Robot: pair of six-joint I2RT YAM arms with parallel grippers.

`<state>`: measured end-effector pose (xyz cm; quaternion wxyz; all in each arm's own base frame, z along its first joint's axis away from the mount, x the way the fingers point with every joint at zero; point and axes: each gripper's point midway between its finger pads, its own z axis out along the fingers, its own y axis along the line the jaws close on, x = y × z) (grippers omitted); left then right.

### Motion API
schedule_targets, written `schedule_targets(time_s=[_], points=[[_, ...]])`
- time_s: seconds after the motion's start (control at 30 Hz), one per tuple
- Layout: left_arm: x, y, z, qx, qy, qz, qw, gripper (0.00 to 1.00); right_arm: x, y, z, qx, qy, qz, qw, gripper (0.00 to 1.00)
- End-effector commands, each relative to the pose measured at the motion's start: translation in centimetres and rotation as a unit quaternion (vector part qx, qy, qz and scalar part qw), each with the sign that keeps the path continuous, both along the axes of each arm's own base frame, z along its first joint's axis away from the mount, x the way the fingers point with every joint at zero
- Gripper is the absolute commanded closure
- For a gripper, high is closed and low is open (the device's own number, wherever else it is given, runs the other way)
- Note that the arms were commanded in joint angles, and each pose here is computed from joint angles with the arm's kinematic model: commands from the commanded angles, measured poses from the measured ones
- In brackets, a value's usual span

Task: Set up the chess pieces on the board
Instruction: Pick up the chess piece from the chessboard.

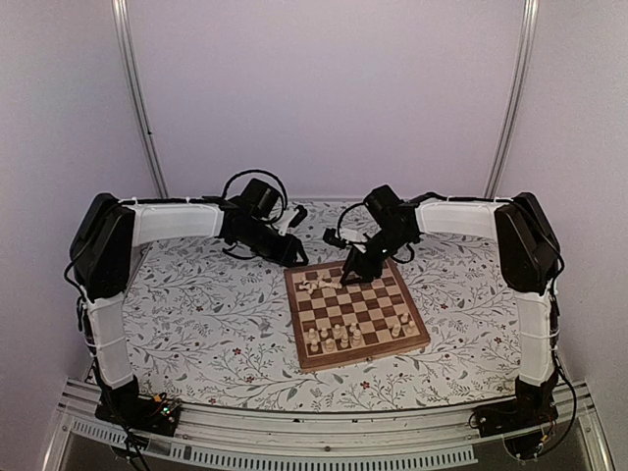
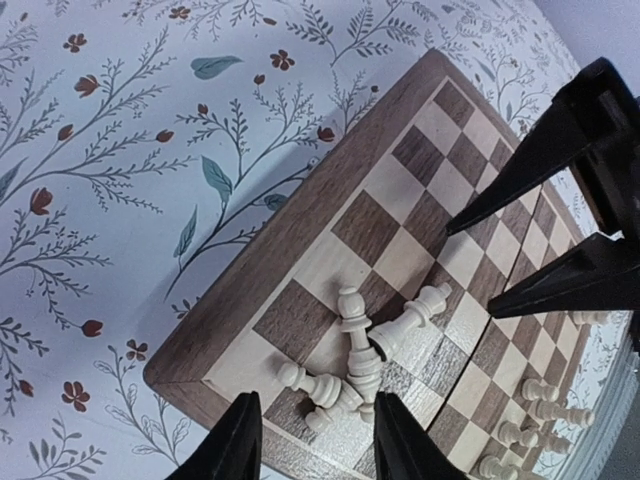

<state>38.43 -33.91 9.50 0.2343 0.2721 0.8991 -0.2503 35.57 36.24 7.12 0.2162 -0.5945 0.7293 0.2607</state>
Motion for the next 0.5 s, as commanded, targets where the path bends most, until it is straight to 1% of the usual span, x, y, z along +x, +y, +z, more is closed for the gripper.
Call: schedule_targets(time_s=[0.0,0.2,0.33,0.47], points=[[0.3,-0.1,1.7,-0.057,0.015,0.005,0.998,0.59,-0.1,1.4,-1.2,-0.017,-0.011,0.017,1.000,0.52],[0.2,-0.3,0.8,-0.063,0.030,0.001,0.998,0.59,0.0,2.1,-2.1,-0.023,-0.012,0.022,0.999,0.52],[-0.3,-0.7,0.1,-0.073,0.048,-0.006,0.996,0.66,0.1,2.0,-3.0,-0.030,-0.009,0.020,0.999,0.53],[-0.5,-1.0,-0.4,-0.077,0.057,-0.008,0.995,0.68,-0.1,2.0,-3.1,-0.030,-0.008,0.022,0.999,0.64]])
